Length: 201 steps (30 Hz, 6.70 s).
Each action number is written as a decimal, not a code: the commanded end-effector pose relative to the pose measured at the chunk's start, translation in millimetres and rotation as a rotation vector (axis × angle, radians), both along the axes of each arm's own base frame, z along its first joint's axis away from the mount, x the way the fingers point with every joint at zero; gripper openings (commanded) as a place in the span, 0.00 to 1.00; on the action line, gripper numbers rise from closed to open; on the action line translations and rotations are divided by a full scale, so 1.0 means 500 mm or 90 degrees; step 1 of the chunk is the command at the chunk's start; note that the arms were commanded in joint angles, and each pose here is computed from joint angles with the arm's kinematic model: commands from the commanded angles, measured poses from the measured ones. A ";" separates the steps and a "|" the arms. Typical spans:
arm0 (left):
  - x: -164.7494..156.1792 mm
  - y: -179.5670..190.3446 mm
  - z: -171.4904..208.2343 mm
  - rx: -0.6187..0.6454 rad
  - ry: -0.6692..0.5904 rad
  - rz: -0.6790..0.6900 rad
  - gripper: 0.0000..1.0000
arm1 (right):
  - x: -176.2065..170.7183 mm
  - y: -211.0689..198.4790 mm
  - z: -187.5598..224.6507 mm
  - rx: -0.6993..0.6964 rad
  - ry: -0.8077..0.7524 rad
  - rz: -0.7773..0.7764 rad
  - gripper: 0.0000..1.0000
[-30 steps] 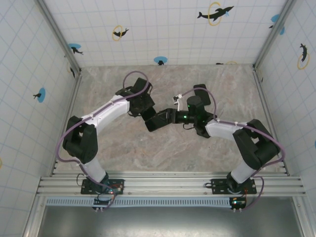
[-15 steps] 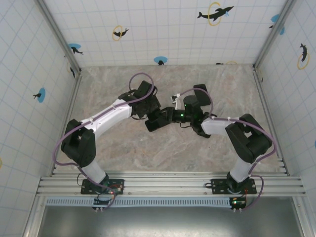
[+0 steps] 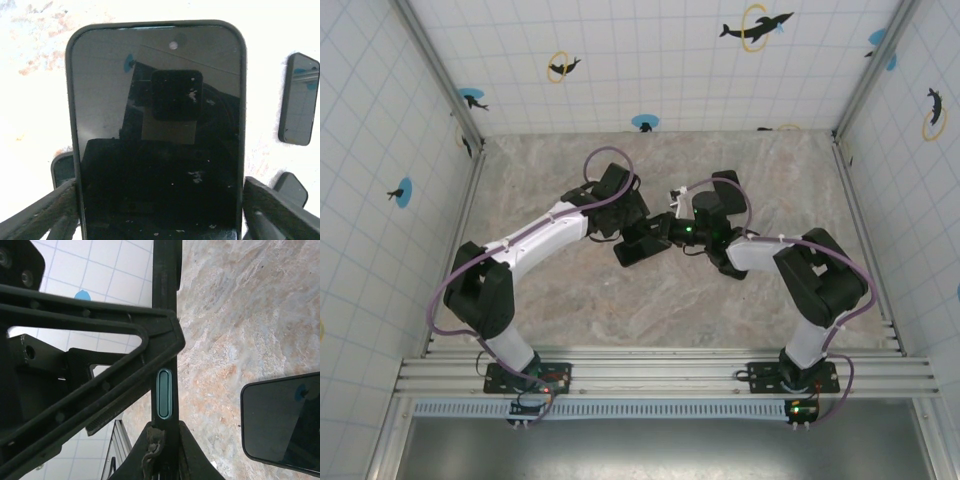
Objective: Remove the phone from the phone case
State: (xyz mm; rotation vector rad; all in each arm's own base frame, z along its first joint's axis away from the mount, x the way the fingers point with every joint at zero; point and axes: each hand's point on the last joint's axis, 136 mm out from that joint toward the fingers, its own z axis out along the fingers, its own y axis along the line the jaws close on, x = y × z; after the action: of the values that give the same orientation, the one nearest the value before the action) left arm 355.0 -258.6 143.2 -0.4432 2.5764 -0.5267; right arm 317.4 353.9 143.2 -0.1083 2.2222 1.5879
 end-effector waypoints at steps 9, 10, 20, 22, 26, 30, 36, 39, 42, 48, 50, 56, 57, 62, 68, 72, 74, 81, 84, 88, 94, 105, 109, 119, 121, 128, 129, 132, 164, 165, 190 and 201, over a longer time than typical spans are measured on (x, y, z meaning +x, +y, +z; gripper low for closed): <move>0.030 0.012 0.103 -0.108 -0.126 -0.062 0.98 | 0.035 -0.034 0.127 0.109 -0.053 -0.027 0.07; 0.035 0.016 0.110 -0.128 -0.138 -0.065 0.98 | 0.036 -0.039 0.136 0.119 -0.054 -0.030 0.07; 0.082 -0.002 0.201 -0.312 -0.232 -0.154 0.93 | 0.012 -0.070 0.245 0.247 -0.043 -0.018 0.10; 0.101 0.011 0.212 -0.335 -0.238 -0.153 0.89 | 0.007 -0.072 0.259 0.256 -0.046 -0.016 0.10; 0.100 -0.013 0.250 -0.400 -0.261 -0.185 0.78 | 0.000 -0.076 0.277 0.274 -0.041 -0.011 0.10; 0.093 -0.019 0.269 -0.440 -0.265 -0.207 0.64 | -0.007 -0.080 0.288 0.291 -0.038 -0.007 0.10; 0.078 -0.029 0.301 -0.478 -0.276 -0.251 0.49 | -0.014 -0.079 0.290 0.303 -0.018 0.003 0.11; 0.071 -0.032 0.305 -0.493 -0.274 -0.263 0.44 | -0.014 -0.080 0.293 0.314 -0.013 0.004 0.11; 0.068 -0.035 0.309 -0.503 -0.271 -0.271 0.41 | -0.015 -0.082 0.301 0.323 -0.012 0.005 0.11; 0.073 -0.033 0.325 -0.528 -0.283 -0.264 0.25 | -0.017 -0.084 0.309 0.341 0.006 0.007 0.12; 0.072 -0.032 0.334 -0.546 -0.293 -0.259 0.23 | -0.015 -0.088 0.313 0.345 0.004 -0.003 0.15; 0.077 -0.034 0.343 -0.570 -0.293 -0.250 0.12 | -0.009 -0.096 0.321 0.354 0.002 -0.011 0.21; 0.077 -0.033 0.346 -0.578 -0.294 -0.246 0.11 | -0.009 -0.097 0.321 0.355 0.002 -0.013 0.23; 0.086 -0.026 0.359 -0.605 -0.304 -0.216 0.08 | -0.005 -0.104 0.324 0.353 -0.008 -0.024 0.34; 0.105 -0.002 0.369 -0.613 -0.323 -0.139 0.06 | -0.006 -0.114 0.318 0.302 -0.089 -0.056 0.50; 0.114 0.017 0.378 -0.625 -0.338 -0.071 0.06 | -0.018 -0.117 0.307 0.270 -0.143 -0.079 0.52; 0.112 0.015 0.383 -0.629 -0.343 -0.054 0.06 | -0.027 -0.111 0.301 0.256 -0.166 -0.081 0.53; 0.095 -0.010 0.394 -0.645 -0.347 -0.035 0.05 | -0.050 -0.081 0.305 0.255 -0.208 -0.057 0.50; 0.091 -0.016 0.399 -0.654 -0.349 -0.035 0.05 | -0.047 -0.077 0.306 0.255 -0.213 -0.059 0.47; 0.088 -0.023 0.403 -0.661 -0.350 -0.036 0.05 | -0.039 -0.076 0.312 0.260 -0.222 -0.068 0.44; 0.085 -0.031 0.399 -0.666 -0.345 -0.034 0.05 | -0.034 -0.070 0.321 0.262 -0.236 -0.062 0.36; 0.074 -0.044 0.402 -0.673 -0.337 -0.053 0.05 | -0.021 -0.078 0.308 0.251 -0.230 -0.067 0.27; 0.071 -0.047 0.402 -0.672 -0.336 -0.061 0.05 | -0.018 -0.081 0.305 0.255 -0.224 -0.069 0.24; 0.069 -0.050 0.401 -0.681 -0.324 -0.063 0.03 | -0.020 -0.073 0.279 0.213 -0.239 -0.051 0.13; 0.067 -0.051 0.408 -0.690 -0.321 -0.065 0.03 | -0.019 -0.072 0.260 0.175 -0.252 -0.046 0.12; 0.055 -0.056 0.435 -0.737 -0.292 -0.070 0.01 | -0.013 -0.080 0.189 0.068 -0.279 -0.041 0.11; 0.051 -0.058 0.440 -0.745 -0.288 -0.073 0.01 | -0.011 -0.082 0.178 0.048 -0.288 -0.041 0.10; 0.045 -0.060 0.443 -0.748 -0.280 -0.077 0.01 | 0.001 -0.095 0.153 0.013 -0.284 -0.049 0.10; -0.066 -0.075 0.511 -0.447 -0.587 -0.535 0.00 | -0.114 -0.168 0.218 -0.020 -0.523 0.229 0.49; -0.075 -0.076 0.517 -0.448 -0.599 -0.551 0.00 | -0.116 -0.166 0.223 -0.016 -0.535 0.236 0.49; -0.118 -0.085 0.496 -0.473 -0.573 -0.627 0.00 | -0.134 -0.099 0.269 0.035 -0.615 0.312 0.28; -0.120 -0.085 0.494 -0.478 -0.563 -0.622 0.00 | -0.136 -0.095 0.270 0.048 -0.608 0.317 0.19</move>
State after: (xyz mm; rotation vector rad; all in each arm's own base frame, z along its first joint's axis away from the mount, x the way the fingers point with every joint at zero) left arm 308.3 -305.3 367.9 0.6895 1.5983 -1.6016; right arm 249.3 302.0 266.4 -1.1685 1.4774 1.3805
